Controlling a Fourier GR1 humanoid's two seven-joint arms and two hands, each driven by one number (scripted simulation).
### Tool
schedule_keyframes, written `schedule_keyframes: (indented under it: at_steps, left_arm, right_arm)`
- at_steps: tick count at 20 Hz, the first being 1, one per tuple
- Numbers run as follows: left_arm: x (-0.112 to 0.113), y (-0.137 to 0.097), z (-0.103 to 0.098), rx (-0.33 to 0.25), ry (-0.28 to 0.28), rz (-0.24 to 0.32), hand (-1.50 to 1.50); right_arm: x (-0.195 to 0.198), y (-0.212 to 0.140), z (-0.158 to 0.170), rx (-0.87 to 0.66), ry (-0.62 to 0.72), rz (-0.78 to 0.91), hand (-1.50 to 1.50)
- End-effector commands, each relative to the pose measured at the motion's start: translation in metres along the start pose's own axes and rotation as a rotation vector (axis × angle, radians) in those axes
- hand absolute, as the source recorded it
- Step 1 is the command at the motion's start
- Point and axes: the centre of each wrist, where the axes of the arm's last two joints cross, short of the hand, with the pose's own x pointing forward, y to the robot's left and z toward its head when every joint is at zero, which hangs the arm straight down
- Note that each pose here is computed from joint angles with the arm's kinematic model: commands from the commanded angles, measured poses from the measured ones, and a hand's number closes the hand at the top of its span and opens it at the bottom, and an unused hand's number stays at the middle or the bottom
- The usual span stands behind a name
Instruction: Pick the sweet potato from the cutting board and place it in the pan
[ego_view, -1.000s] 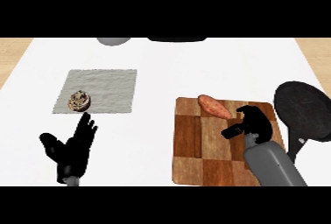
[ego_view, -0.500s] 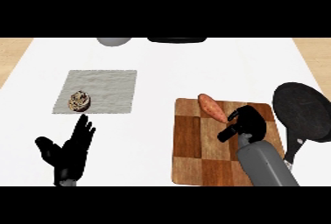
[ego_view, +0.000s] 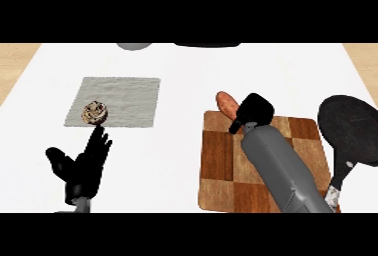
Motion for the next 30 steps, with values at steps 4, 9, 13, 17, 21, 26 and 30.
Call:
schedule_keyframes:
  at_steps: [4,9,13,17,21,26,30]
  left_arm:
    - [-0.014,-0.008,0.002,0.021,0.016,0.012,0.0]
    - [-0.016,0.002,0.007,0.035,0.027,0.009,0.0]
    - [0.002,0.007,0.011,0.042,0.012,0.012,0.0]
    - [-0.003,0.002,-0.003,0.032,0.009,0.019,0.0]
    - [0.013,0.017,0.002,0.037,0.017,-0.006,0.0]
    - [0.002,0.006,0.004,0.018,-0.016,0.019,0.0]
    - [-0.008,-0.015,0.01,0.024,-0.002,0.013,0.0]
  right_arm:
    - [0.037,-0.027,0.006,-0.338,-0.063,0.048,1.5]
    - [0.058,-0.044,0.034,-0.609,-0.046,-0.021,1.5]
    - [0.063,-0.072,0.041,-0.65,0.018,-0.111,1.5]
    - [0.044,-0.082,0.027,-0.665,0.065,-0.126,1.5]
    - [0.036,-0.12,0.018,-0.697,0.075,-0.239,1.5]
    - [-0.025,-0.135,-0.017,-0.74,0.099,-0.264,1.5]
    - [-0.07,-0.135,-0.057,-0.771,0.169,-0.182,1.5]
